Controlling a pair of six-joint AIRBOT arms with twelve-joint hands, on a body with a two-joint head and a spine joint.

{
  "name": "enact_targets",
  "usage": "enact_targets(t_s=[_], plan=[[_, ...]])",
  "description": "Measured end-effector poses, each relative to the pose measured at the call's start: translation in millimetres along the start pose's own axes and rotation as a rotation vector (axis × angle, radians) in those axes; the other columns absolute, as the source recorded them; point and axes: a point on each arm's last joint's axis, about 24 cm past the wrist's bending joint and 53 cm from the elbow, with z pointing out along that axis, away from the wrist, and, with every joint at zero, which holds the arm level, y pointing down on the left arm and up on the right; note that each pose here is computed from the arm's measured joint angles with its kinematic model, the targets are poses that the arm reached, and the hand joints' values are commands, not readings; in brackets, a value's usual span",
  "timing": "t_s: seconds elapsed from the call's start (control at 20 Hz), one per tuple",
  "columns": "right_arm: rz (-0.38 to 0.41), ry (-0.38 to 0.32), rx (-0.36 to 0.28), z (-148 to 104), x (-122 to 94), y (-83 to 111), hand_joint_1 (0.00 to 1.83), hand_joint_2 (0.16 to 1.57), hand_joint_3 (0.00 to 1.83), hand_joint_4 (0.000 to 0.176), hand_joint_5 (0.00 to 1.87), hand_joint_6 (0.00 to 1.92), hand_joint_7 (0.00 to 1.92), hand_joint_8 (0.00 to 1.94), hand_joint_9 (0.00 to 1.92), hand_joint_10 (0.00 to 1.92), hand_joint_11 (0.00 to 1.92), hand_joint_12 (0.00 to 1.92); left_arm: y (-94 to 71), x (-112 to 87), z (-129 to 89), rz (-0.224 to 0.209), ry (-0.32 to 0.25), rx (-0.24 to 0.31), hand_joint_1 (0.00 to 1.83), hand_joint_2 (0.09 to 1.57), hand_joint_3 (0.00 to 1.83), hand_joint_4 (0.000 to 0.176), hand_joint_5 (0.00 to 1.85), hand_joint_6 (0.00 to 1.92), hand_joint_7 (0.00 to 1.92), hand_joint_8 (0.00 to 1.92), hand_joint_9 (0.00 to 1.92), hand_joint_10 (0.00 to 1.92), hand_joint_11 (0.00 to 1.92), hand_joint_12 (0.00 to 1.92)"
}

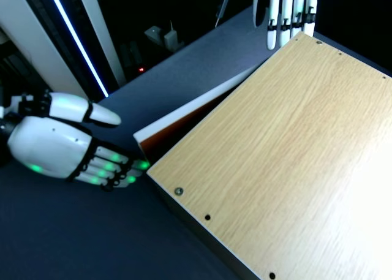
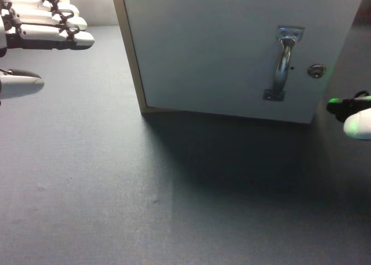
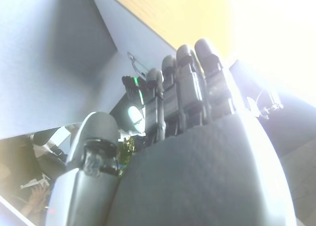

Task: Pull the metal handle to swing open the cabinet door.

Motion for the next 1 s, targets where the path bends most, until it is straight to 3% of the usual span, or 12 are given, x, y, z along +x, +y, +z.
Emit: enact_targets(t_s=[0.15, 0.25, 0.35, 0.45, 0.6, 0.7, 0.85, 1.0], plan=[[-0.036, -0.012, 0.014, -5, -6, -4.6, 0.0, 1.57, 0.12, 0.0, 0.02, 0.0, 0.02, 0.0, 0.02, 0.0, 0.0, 0.14, -1.5, -1.7, 0, 0.014, -0.005, 0.006, 0.0, 1.57, 0.06, 0.0, 0.25, 0.0, 0.27, 0.0, 0.24, 0.0, 0.0, 0.59], [-0.052, -0.021, 0.02, -6, -10, -5.4, 0.0, 1.57, 0.12, 0.0, 0.02, 0.0, 0.02, 0.0, 0.02, 0.0, 0.0, 0.16, -1.8, -5.5, 1, 0.059, -0.014, 0.007, 0.0, 1.57, 0.06, 0.0, 0.25, 0.0, 0.26, 0.0, 0.24, 0.0, 0.0, 0.6], [-0.068, -0.027, 0.017, -6, -15, -4.3, 0.0, 1.57, 0.12, 0.0, 0.02, 0.0, 0.02, 0.0, 0.02, 0.0, 0.0, 0.16, -1.9, -12.3, 1, 0.06, -0.034, 0.006, 0.0, 1.57, 0.06, 0.0, 0.24, 0.0, 0.26, 0.0, 0.23, 0.0, 0.0, 0.57], [-0.087, -0.049, 0.006, -6, -27, 1.5, 0.0, 1.57, 0.12, 0.0, 0.01, 0.0, 0.02, 0.0, 0.02, 0.0, 0.0, 0.16, 0.3, -19.9, 1, 0.139, -0.053, -0.006, 0.0, 1.57, 0.06, 0.0, 0.24, 0.0, 0.26, 0.0, 0.24, 0.0, 0.0, 0.56], [-0.122, -0.069, -0.011, -7, -38, 8.0, 0.0, 1.57, 0.12, 0.0, 0.01, 0.0, 0.02, 0.0, 0.03, 0.0, 0.0, 0.17, 8.0, -25.4, -1, 0.137, -0.069, -0.038, 0.0, 1.57, 0.06, 0.0, 0.24, 0.0, 0.26, 0.0, 0.24, 0.0, 0.0, 0.58], [-0.132, -0.072, -0.008, -7, -41, 7.7, 0.0, 1.57, 0.12, 0.0, 0.01, 0.0, 0.02, 0.0, 0.02, 0.0, 0.0, 0.16, 9.9, -26.1, -1, 0.11, -0.072, -0.046, 0.0, 1.57, 0.06, 0.0, 0.24, 0.0, 0.27, 0.0, 0.24, 0.0, 0.0, 0.58], [-0.122, -0.082, -0.024, -2, -47, 14.0, 0.0, 1.57, 0.11, 0.0, 0.01, 0.0, 0.01, 0.0, 0.02, 0.0, 0.0, 0.14, 26.0, -45.8, -6, 0.11, -0.154, -0.118, 0.0, 1.57, 0.06, 0.0, 0.24, 0.0, 0.26, 0.0, 0.24, 0.0, 0.0, 0.59], [-0.09, -0.076, -0.049, 6, -46, 22.5, 0.0, 1.57, 0.11, 0.0, 0.02, 0.0, 0.02, 0.0, 0.03, 0.0, 0.0, 0.18, 31.7, -41.9, -7, 0.129, -0.133, -0.14, 0.0, 1.57, 0.05, 0.0, 0.24, 0.0, 0.26, 0.0, 0.24, 0.0, 0.0, 0.59]])
